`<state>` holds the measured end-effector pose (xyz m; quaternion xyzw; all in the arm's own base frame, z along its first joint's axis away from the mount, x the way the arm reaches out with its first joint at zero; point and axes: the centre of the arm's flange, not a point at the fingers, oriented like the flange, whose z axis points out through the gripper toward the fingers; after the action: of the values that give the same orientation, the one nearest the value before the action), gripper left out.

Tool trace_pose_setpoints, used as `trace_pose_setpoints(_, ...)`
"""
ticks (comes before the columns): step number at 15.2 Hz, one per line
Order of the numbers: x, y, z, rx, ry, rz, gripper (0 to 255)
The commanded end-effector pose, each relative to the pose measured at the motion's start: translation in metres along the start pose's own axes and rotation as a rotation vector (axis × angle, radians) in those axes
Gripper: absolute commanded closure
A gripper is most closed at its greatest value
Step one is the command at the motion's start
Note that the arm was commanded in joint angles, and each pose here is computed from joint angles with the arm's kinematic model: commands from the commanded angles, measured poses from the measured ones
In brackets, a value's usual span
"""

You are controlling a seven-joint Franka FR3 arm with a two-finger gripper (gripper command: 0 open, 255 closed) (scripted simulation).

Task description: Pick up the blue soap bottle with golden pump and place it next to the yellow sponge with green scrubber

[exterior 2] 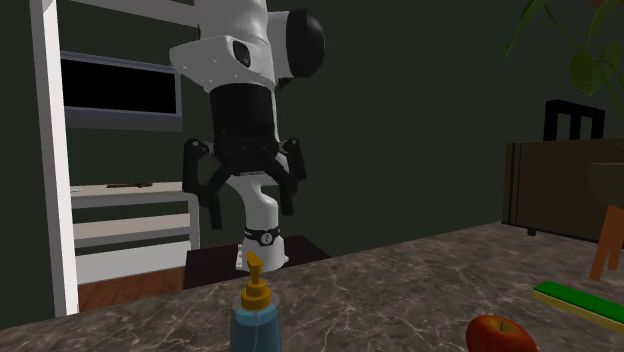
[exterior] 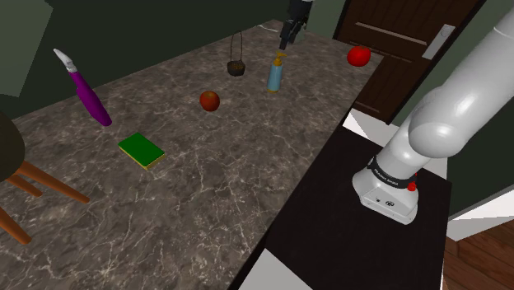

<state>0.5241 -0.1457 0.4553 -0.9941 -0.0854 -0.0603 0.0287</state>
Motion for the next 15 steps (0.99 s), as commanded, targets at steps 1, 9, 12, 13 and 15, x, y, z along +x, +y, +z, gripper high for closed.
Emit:
trace_pose_setpoints(1, 0.014, 0.017, 0.019, 0.015, 0.003, -0.005, 0)
trace_pose_setpoints(9, 0.015, 0.017, 0.059, 0.015, 0.003, -0.005, 0)
trace_pose_setpoints(12, 0.015, 0.017, 0.059, 0.015, 0.003, -0.005, 0)
trace_pose_setpoints(13, 0.015, 0.017, 0.059, 0.015, 0.003, -0.005, 0)
trace_pose_setpoints(15, 0.015, 0.017, 0.059, 0.015, 0.003, -0.005, 0)
